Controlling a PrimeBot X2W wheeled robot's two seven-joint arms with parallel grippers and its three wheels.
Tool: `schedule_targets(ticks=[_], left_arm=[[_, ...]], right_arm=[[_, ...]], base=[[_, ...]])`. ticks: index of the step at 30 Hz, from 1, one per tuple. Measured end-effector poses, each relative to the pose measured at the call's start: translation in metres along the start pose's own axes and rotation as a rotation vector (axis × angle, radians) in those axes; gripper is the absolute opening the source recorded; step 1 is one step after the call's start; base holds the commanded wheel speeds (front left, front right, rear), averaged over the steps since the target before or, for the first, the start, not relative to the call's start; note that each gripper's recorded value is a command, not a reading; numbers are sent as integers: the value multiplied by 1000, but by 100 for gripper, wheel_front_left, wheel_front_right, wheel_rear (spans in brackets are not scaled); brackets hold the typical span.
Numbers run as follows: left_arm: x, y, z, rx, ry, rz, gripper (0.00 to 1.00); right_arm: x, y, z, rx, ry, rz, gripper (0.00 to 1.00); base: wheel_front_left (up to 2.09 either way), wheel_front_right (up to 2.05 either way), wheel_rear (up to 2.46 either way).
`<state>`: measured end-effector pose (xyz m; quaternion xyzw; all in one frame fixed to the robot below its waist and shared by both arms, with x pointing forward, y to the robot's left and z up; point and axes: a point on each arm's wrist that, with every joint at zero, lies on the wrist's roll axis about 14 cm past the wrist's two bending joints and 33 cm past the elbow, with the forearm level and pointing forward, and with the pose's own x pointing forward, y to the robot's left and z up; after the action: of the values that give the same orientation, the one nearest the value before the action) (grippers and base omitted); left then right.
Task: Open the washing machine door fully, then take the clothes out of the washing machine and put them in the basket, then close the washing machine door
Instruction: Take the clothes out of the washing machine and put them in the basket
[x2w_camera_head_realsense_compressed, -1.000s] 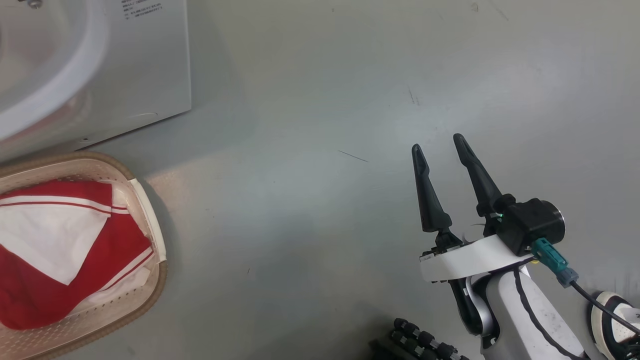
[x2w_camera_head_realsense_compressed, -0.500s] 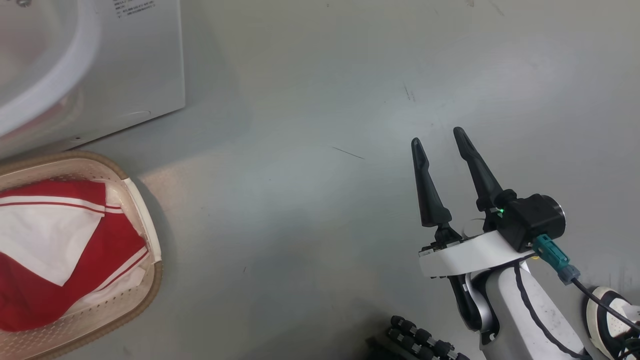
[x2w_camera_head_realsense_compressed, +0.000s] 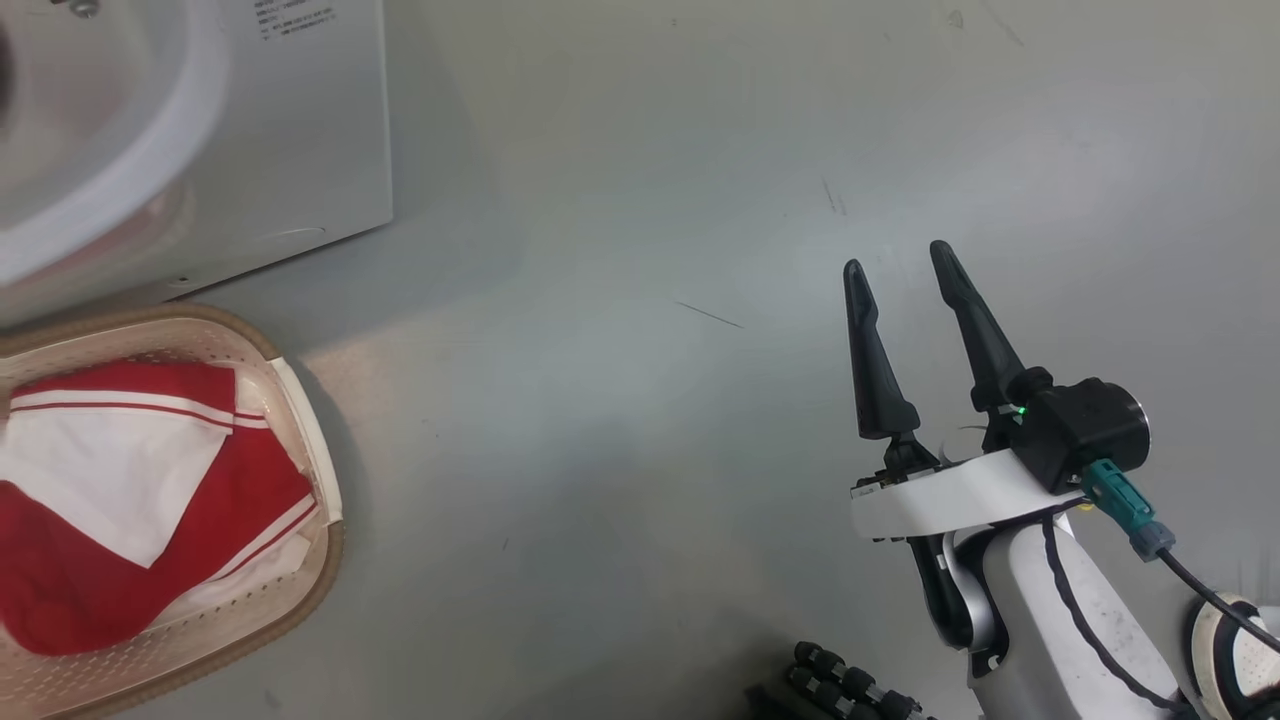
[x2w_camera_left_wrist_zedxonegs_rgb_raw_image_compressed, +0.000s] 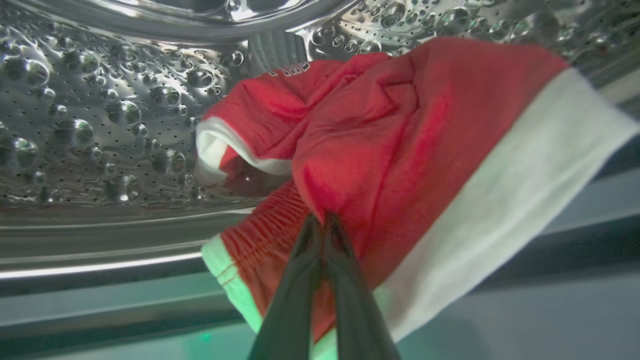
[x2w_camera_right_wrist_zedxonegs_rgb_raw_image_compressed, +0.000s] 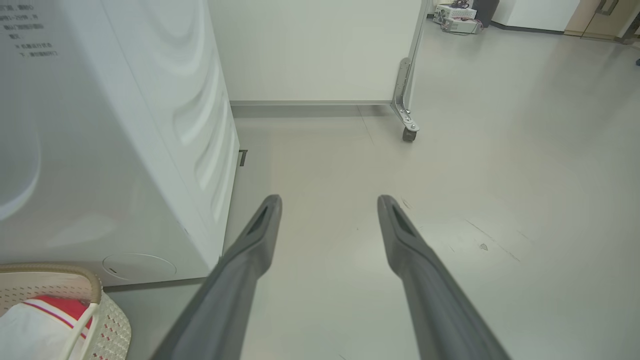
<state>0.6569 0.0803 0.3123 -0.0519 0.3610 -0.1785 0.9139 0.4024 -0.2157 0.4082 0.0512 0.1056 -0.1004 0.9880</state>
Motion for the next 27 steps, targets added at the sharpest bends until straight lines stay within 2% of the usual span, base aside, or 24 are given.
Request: schedule_targets(ticks=[7,9,11,27], left_arm=[[-14,-12,16,-3,-94,-16,0],[-21,-11,19,26,-117,-8,0],[-28,-8,18,57,-132,6,0],[-92,-19,11,78,-267,5,0]], right_arm=[[5,8,11,1,-39,27,100],[7,10,15,3,-51,34,100],[8,12,17,3,-59,43,100],[10,39,35,2,-114,150,100]], base=[[0,0,0],[0,0,0],[0,0,0],[0,0,0]])
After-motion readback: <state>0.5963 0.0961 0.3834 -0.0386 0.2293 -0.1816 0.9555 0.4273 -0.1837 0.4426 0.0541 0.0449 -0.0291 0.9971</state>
